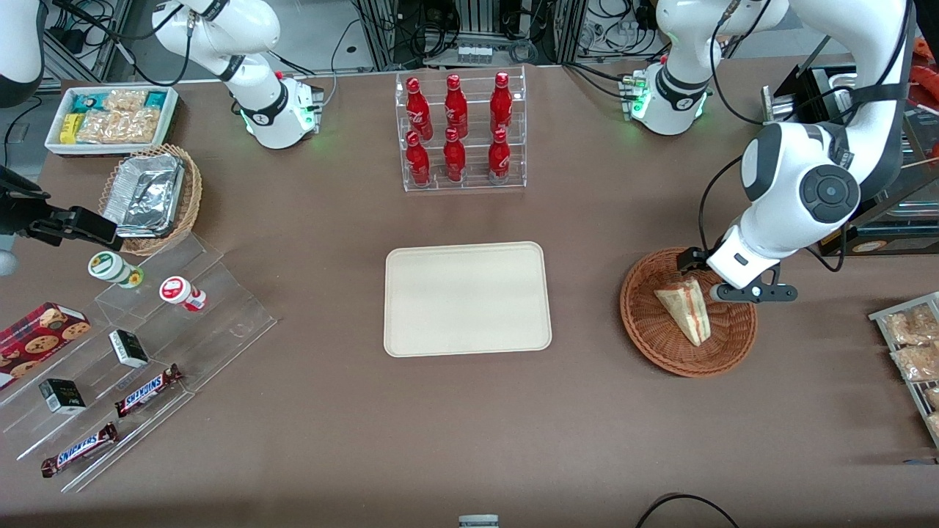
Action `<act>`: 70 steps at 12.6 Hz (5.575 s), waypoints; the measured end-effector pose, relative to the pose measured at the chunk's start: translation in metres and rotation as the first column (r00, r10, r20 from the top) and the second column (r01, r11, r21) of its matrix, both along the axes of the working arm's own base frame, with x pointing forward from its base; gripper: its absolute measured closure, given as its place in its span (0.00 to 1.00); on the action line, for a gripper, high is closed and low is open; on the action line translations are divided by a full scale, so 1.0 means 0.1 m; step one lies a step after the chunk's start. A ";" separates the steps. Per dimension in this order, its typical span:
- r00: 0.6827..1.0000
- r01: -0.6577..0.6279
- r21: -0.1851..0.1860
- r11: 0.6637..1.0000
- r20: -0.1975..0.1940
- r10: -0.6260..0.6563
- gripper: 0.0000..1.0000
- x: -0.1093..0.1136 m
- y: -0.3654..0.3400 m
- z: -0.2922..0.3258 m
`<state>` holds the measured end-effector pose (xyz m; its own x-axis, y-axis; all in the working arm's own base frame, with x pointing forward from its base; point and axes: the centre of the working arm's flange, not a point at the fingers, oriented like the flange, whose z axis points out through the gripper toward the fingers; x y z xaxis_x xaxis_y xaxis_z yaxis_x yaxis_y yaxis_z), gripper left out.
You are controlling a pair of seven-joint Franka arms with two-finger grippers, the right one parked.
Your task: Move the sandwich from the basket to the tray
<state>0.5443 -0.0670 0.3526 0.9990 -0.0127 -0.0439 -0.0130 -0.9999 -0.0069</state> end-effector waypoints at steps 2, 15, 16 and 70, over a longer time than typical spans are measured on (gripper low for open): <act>0.991 -0.136 -0.003 0.991 0.023 0.136 0.00 -0.03 0.13 -0.17; 0.850 -0.526 -0.006 0.850 0.006 0.526 0.00 0.03 -0.07 -0.72; 0.852 -0.524 0.002 0.852 -0.003 0.524 0.00 0.02 -0.07 -0.80; 0.979 -0.204 -0.042 0.978 -0.031 0.203 0.00 -0.24 -4.71 -0.02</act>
<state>0.5200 -0.5379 0.3507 0.9793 0.1882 -0.0746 0.1912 -0.9809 0.0354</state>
